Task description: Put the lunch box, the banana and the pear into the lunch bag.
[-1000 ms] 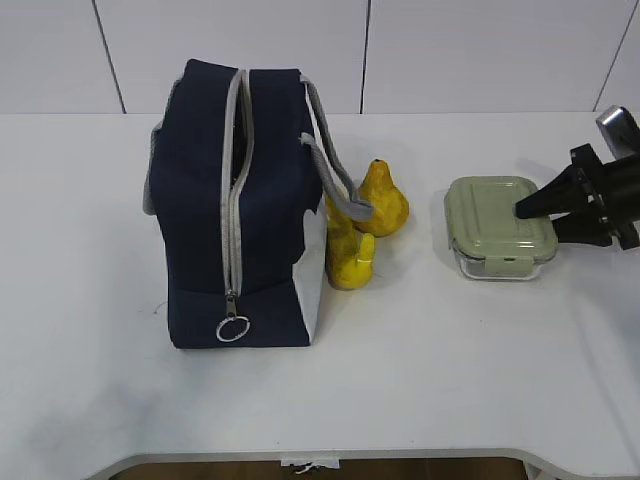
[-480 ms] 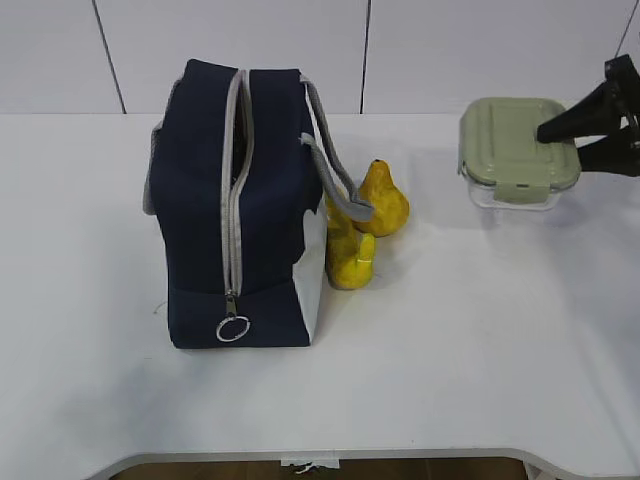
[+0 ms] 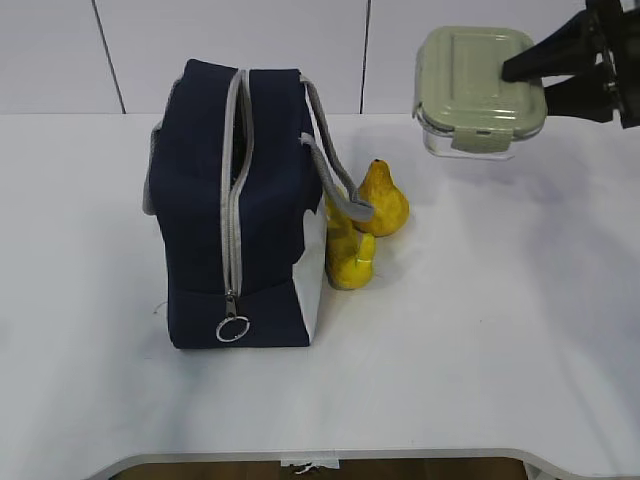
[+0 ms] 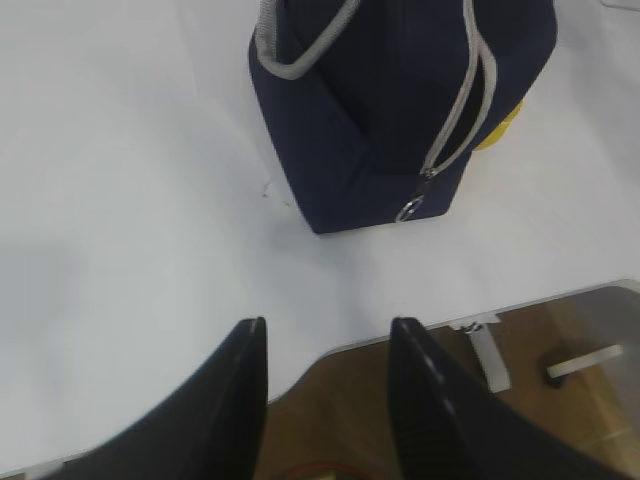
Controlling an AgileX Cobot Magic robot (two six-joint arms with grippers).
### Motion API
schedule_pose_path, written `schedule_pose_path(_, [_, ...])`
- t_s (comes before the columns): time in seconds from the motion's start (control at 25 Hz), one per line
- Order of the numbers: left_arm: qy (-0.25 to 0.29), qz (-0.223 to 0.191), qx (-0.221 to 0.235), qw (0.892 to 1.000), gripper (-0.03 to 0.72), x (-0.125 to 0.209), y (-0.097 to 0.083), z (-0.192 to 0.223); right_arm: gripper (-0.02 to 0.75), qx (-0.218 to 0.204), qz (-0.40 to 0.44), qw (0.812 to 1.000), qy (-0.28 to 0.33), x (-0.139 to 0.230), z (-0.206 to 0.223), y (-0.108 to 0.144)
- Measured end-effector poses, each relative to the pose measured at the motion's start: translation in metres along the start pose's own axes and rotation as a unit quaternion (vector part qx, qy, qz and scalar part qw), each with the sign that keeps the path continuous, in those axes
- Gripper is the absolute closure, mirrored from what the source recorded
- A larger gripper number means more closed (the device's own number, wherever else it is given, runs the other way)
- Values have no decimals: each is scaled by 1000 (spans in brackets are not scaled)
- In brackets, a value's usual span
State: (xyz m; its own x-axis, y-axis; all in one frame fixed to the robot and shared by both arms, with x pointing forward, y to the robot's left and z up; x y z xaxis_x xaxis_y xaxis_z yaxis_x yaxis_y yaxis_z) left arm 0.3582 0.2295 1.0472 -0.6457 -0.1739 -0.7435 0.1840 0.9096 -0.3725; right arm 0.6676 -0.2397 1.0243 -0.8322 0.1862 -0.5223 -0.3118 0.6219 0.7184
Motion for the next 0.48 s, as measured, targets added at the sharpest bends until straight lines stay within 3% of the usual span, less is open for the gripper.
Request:
schedule_pose_path(0.16, [38, -40, 33, 998, 381, -10, -10, 19, 363, -23, -22, 999, 14, 3, 16, 27])
schedule_pose_path(0.32, [54, -49, 45, 996, 380, -16, -14, 27, 363, -44, -50, 997, 32, 8, 32, 56])
schedule_pose_path(0.36, [86, -65, 69, 992, 379, -27, -19, 47, 363, -53, -55, 996, 36, 10, 36, 64])
schedule_pose_path(0.48, [86, -65, 69, 992, 379, -27, -19, 47, 363, -85, -57, 994, 39, 12, 46, 87])
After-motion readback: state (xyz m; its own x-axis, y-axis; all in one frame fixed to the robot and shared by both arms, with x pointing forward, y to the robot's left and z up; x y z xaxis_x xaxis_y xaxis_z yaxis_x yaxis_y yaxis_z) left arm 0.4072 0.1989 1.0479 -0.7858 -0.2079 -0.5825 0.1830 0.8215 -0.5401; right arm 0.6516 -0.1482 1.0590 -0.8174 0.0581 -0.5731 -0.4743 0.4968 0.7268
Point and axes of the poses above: a point on each arm's last joint axis where the gripper is mounted, z pointing out along that axis toward the gripper, y along the wrist's bending axis when the last joint is at zero, x = y × z, the point moved 10 cm from there along z, pointing out along that axis toward the gripper, and after that the axes turned 8 degrees about -z, right-handed, at the moved point
